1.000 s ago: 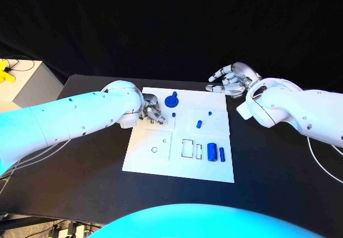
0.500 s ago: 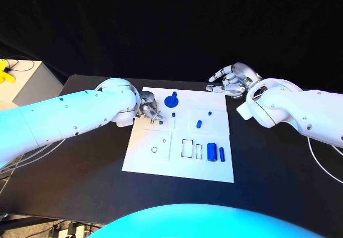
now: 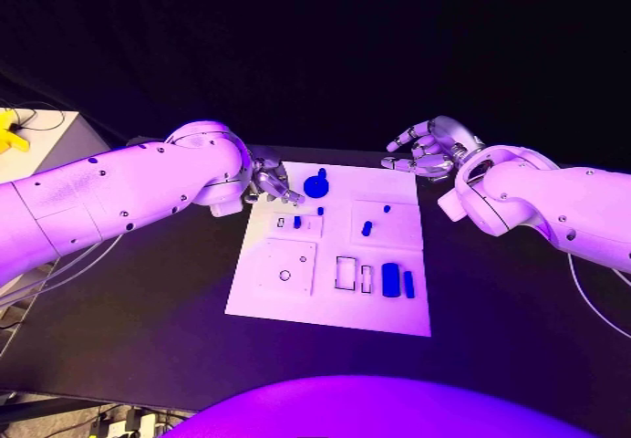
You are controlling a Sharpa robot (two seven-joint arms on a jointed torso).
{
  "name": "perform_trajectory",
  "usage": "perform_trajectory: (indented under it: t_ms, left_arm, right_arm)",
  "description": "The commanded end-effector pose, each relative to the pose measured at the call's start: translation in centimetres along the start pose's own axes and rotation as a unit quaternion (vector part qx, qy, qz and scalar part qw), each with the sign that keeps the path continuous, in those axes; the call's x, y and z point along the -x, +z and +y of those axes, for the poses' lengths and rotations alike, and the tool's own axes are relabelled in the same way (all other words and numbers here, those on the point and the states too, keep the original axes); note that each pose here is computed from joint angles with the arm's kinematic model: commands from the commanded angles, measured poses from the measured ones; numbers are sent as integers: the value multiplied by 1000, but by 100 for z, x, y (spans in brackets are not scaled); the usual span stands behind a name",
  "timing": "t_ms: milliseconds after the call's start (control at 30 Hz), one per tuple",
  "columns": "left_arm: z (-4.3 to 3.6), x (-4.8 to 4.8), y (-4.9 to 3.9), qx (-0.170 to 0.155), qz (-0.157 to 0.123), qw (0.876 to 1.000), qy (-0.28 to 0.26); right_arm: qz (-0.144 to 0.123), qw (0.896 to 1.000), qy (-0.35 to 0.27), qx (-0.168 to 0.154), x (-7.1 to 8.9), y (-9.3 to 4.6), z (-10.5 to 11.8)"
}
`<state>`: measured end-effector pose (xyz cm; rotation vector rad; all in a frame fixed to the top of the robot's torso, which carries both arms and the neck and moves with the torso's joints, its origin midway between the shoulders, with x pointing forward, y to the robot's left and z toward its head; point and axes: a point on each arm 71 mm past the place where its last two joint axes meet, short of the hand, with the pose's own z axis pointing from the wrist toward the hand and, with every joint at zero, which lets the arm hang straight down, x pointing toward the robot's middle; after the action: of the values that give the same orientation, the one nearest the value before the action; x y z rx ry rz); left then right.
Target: Assemble the parts on the task board
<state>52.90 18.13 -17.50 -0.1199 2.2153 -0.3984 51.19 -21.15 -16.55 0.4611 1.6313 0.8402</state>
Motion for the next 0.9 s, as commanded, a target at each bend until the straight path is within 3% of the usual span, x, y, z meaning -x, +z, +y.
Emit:
perform_trajectory:
  t_ms: [33, 267, 400, 900]
  left_arm:
    - [34, 56, 30, 0, 1, 999, -34]
    - [161, 291, 128, 19, -29, 998, -57]
    - [196, 385, 169, 28, -41, 997, -58]
    - [226, 555, 276, 50, -50, 996, -59]
  right_arm:
    - [3, 1000, -1, 6, -5, -2, 4]
    - [3, 1000, -1, 6, -6, 0, 0]
    - [4, 1000, -1, 6, -8, 1, 0]
    - [5, 1000, -1, 6, -14, 1, 5]
